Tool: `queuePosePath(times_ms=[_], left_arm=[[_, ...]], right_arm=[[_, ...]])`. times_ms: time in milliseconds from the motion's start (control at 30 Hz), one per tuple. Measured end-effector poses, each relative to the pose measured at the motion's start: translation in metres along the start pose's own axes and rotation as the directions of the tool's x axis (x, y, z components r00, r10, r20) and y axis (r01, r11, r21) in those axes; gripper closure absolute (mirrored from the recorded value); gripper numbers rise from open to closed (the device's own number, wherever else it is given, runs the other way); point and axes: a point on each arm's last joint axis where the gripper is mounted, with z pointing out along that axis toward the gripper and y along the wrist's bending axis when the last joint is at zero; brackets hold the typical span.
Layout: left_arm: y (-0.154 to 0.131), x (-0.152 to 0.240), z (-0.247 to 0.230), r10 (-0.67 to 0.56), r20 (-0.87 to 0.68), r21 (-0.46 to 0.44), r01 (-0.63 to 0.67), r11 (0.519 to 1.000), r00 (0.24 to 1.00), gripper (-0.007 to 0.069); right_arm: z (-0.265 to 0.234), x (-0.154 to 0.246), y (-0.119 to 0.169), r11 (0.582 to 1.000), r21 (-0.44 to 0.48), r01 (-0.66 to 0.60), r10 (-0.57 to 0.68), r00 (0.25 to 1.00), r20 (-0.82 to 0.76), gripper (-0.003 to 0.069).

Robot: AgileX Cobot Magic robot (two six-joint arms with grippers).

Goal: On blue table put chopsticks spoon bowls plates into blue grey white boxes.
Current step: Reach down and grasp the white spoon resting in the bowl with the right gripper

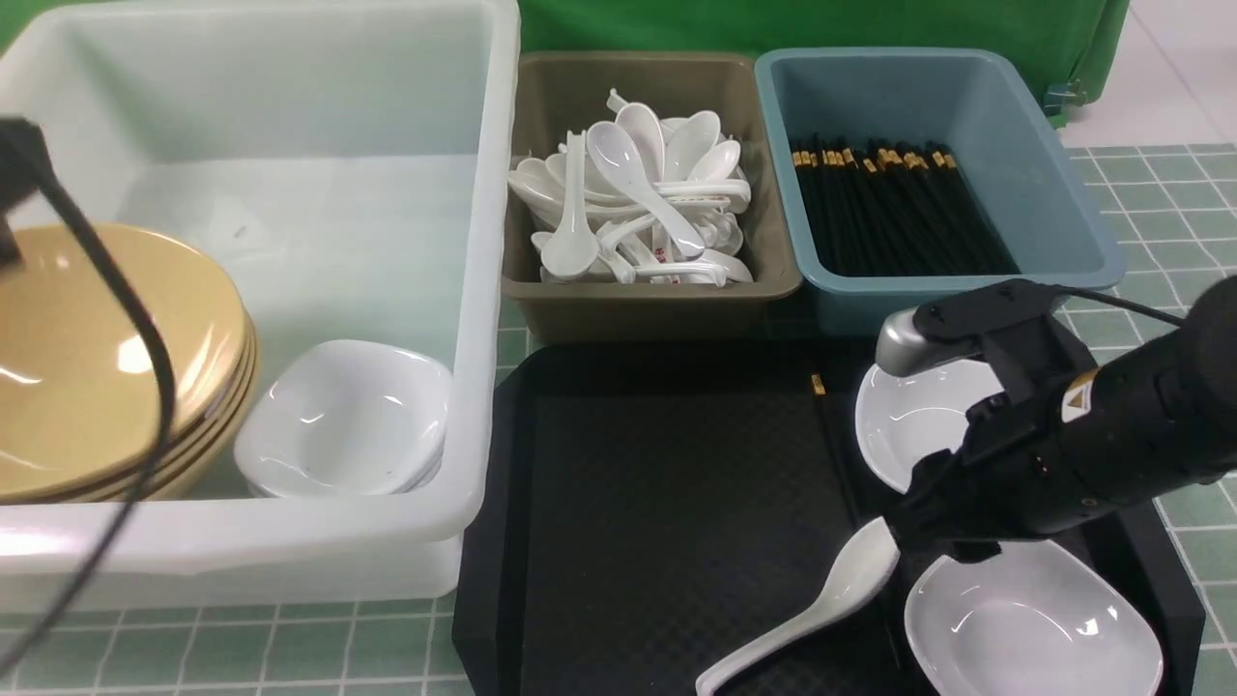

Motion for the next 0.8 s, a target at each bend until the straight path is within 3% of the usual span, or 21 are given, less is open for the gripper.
queuePosePath(times_ms=[200, 300, 333, 567, 800], left_arm=[[-0.002, 0.031, -0.014, 0.071, 0.153, -0.164, -0.046, 0.985, 0.986, 0.0622], [0.003, 0.040, -0.021, 0.069, 0.220, -0.346, 0.011, 0.938, 0.973, 0.0622], [0.007, 0.045, -0.025, 0.075, 0.269, -0.370, 0.031, 0.928, 0.960, 0.0622], [0.013, 0.051, -0.042, 0.108, 0.378, -0.451, 0.082, 0.889, 0.919, 0.0622], [0.011, 0.051, -0.043, 0.124, 0.373, -0.451, 0.063, 0.890, 0.920, 0.0622]], right_arm=[[0.026, -0.004, -0.003, 0.999, -0.010, -0.048, 0.047, 0.996, -0.069, 0.0248], [0.036, -0.003, -0.004, 0.997, -0.015, -0.070, 0.069, 0.993, -0.100, 0.0256], [0.041, -0.002, -0.004, 0.997, -0.020, -0.077, 0.075, 0.991, -0.114, 0.0281], [0.040, -0.010, 0.000, 0.998, -0.061, -0.032, 0.027, 0.996, -0.090, 0.0542], [0.001, -0.042, 0.011, 0.995, -0.092, 0.039, -0.035, 0.999, 0.042, 0.0551]])
